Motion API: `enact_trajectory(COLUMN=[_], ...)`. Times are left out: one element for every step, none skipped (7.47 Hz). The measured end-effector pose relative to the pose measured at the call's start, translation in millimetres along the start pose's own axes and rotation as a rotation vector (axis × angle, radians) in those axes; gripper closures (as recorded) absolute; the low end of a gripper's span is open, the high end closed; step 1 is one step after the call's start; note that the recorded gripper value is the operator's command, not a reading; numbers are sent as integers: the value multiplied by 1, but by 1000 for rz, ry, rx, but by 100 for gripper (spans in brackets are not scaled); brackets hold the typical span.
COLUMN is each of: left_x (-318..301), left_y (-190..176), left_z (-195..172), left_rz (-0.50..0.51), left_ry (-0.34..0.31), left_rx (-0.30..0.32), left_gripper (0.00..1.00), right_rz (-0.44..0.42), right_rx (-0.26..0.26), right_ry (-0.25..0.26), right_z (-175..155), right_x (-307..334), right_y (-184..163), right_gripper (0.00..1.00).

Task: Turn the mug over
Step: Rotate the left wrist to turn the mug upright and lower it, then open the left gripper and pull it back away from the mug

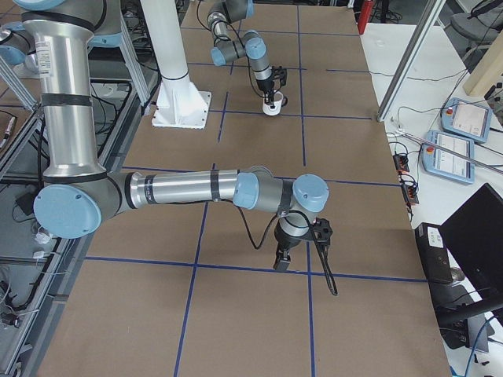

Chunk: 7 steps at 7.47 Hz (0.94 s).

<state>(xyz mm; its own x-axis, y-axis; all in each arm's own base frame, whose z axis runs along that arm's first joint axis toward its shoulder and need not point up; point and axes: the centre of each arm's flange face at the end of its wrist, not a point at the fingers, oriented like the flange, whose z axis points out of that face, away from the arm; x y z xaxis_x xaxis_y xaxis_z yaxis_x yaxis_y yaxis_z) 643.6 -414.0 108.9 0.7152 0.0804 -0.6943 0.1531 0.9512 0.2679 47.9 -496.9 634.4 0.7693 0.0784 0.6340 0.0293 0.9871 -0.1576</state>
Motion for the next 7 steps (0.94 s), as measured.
enact_trajectory(left_x=[1, 1, 2, 3, 4, 5, 6], left_y=[0, 1, 2, 3, 3, 2, 1], left_z=[1, 4, 6, 5, 1, -8, -21], left_rz=[0, 0, 0, -1, -1, 1, 2], left_ry=[4, 6, 9, 13, 21, 36, 55], left_rx=[1, 1, 1, 1, 3, 7, 14], left_gripper=[0, 0, 0, 0, 0, 0, 0], right_rz=[0, 0, 0, -1, 0, 0, 0], right_rx=[0, 0, 0, 1, 1, 0, 0], right_ry=[0, 0, 0, 0, 0, 0, 0], right_z=[0, 0, 0, 0, 0, 0, 0], right_x=[0, 0, 0, 0, 0, 0, 0], right_y=[0, 0, 0, 0, 0, 0, 0], right_gripper=[0, 0, 0, 0, 0, 0, 0])
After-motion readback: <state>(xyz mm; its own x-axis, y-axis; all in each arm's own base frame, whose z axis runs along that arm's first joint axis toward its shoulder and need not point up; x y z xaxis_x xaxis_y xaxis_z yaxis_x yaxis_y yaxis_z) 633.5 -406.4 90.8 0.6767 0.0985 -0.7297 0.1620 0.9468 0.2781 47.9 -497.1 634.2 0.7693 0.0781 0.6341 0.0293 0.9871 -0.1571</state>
